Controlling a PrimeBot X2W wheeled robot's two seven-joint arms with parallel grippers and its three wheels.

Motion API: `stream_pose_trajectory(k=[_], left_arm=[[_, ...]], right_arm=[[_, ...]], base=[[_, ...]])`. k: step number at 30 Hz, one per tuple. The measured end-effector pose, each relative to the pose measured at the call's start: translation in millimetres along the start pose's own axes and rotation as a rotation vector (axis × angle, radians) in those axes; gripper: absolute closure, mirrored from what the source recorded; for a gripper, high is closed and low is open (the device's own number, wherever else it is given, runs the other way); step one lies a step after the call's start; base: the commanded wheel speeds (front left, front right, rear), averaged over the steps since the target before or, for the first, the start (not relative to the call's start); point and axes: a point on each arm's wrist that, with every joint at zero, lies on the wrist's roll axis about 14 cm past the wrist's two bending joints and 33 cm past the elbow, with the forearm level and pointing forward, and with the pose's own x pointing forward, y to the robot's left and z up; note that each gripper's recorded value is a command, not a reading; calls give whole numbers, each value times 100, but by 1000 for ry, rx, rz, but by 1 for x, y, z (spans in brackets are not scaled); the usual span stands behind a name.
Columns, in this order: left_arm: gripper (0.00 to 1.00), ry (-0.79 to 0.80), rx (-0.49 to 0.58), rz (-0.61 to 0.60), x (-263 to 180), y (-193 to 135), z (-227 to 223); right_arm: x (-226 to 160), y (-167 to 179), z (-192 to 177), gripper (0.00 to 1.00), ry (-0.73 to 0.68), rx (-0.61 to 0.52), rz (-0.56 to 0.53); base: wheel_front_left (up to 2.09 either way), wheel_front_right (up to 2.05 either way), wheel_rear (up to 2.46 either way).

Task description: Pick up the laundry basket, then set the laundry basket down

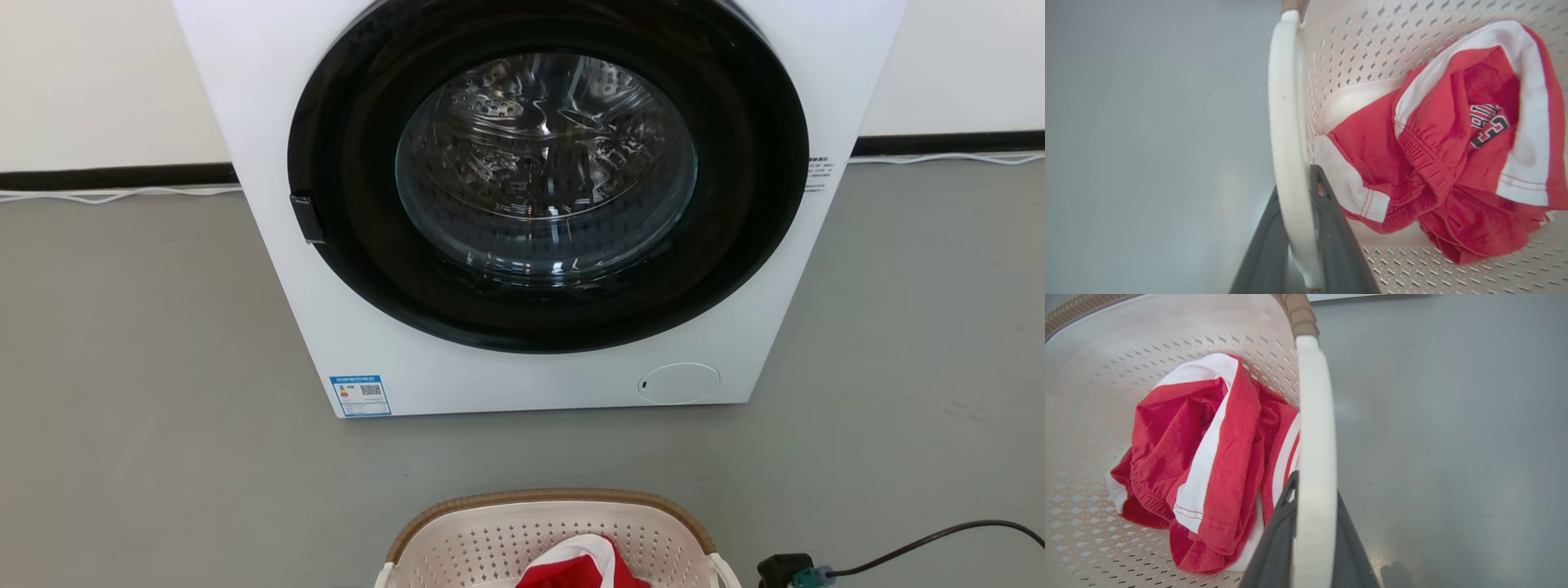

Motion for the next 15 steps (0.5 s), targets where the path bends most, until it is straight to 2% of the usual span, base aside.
stream_pose_trajectory(k=[7, 15], left_arm=[[100, 15, -8, 2, 3, 1, -4], [100, -8, -2, 7, 25, 4, 23]], right_arm=[[5, -1, -1, 100, 13, 13, 0], [27, -5, 32, 100, -16, -1, 2]], base=[[0, 0, 0], [0, 0, 0]])
